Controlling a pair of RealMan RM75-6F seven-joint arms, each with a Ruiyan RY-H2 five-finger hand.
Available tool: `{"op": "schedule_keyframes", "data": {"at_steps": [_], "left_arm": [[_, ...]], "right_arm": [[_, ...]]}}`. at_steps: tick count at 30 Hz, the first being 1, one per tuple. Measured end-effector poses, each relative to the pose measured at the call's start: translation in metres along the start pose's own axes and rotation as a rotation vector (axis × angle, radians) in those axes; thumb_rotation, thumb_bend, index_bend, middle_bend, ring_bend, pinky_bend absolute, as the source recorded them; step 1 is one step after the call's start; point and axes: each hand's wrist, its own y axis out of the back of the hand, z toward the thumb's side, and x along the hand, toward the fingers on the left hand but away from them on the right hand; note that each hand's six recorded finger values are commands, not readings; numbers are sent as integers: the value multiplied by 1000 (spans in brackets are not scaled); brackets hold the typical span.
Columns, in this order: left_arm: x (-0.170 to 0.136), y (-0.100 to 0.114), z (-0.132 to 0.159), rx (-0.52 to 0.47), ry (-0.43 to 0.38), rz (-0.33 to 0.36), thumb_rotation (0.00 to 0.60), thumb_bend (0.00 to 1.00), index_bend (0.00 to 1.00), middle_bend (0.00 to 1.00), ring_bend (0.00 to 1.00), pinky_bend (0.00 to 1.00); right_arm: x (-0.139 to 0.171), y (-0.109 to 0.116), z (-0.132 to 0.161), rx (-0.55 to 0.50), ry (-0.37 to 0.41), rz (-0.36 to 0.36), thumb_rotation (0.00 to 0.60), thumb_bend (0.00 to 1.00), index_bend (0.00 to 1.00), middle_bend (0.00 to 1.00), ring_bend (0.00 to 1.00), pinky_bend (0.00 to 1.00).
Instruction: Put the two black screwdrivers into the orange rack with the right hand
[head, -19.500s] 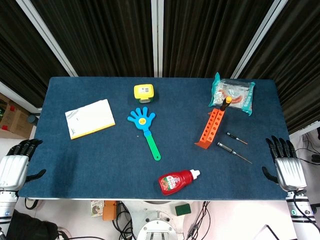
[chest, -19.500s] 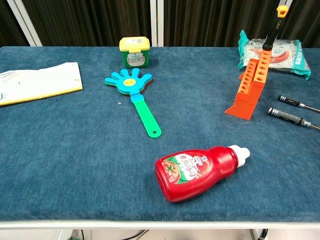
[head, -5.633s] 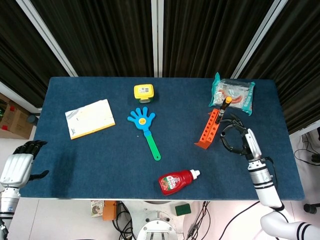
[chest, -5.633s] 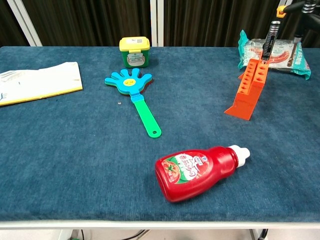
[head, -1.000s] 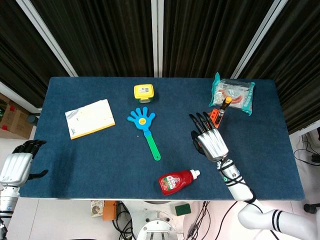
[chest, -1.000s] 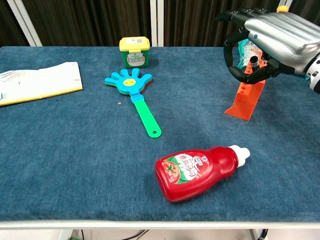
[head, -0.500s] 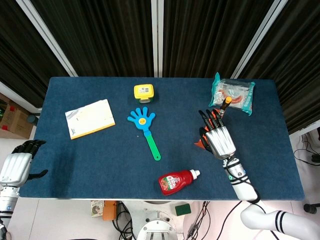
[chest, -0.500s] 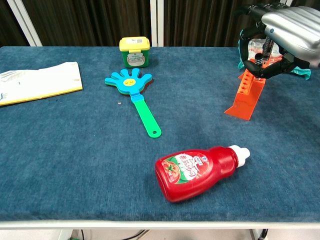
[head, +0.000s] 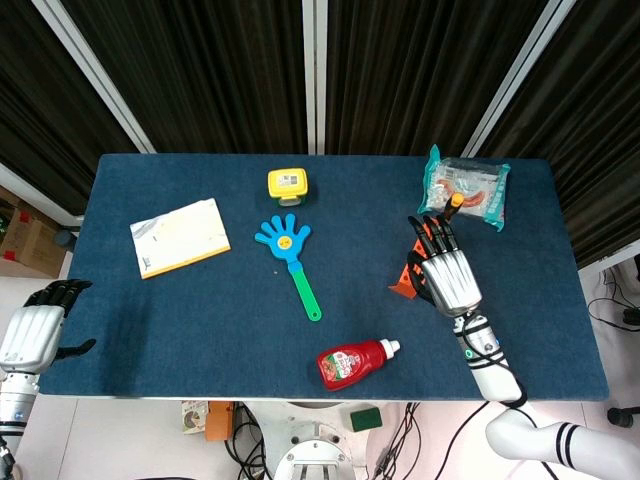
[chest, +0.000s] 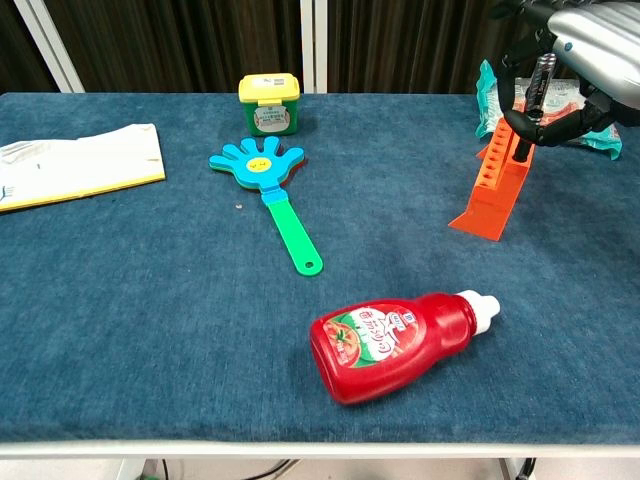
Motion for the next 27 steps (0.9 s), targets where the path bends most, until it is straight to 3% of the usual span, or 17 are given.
{"op": "schedule_keyframes", "data": {"at_steps": [10, 17, 20, 22, 24, 27], "left_arm": [[-1, 1, 0, -1, -1, 3, 600, 13, 183, 203, 143, 260], [-3, 1, 2, 2, -4, 8, 600, 12, 184, 203, 143, 260], [-3, 0, 3, 6, -6, 8, 600, 13, 184, 202, 143, 260], [-3, 0, 4, 9, -7, 10, 600, 13, 184, 203, 143, 260], [-4, 0, 5, 11, -8, 11, 600, 13, 184, 203, 143, 261], [-4, -1, 7, 14, -11, 13, 600, 13, 184, 203, 142, 261]], "right_arm": [[26, 40, -14, -43, 10, -117, 600, 466, 627, 39, 0, 0], [84, 67, -59, -44, -66, -210, 600, 472, 628, 50, 0, 0], [107, 67, -81, -55, -94, -214, 600, 494, 628, 64, 0, 0], [120, 63, -93, -61, -98, -199, 600, 463, 556, 71, 0, 0], [136, 56, -109, -61, -97, -165, 600, 369, 307, 43, 0, 0], [160, 44, -133, -29, -106, -101, 600, 284, 30, 2, 0, 0]]}}
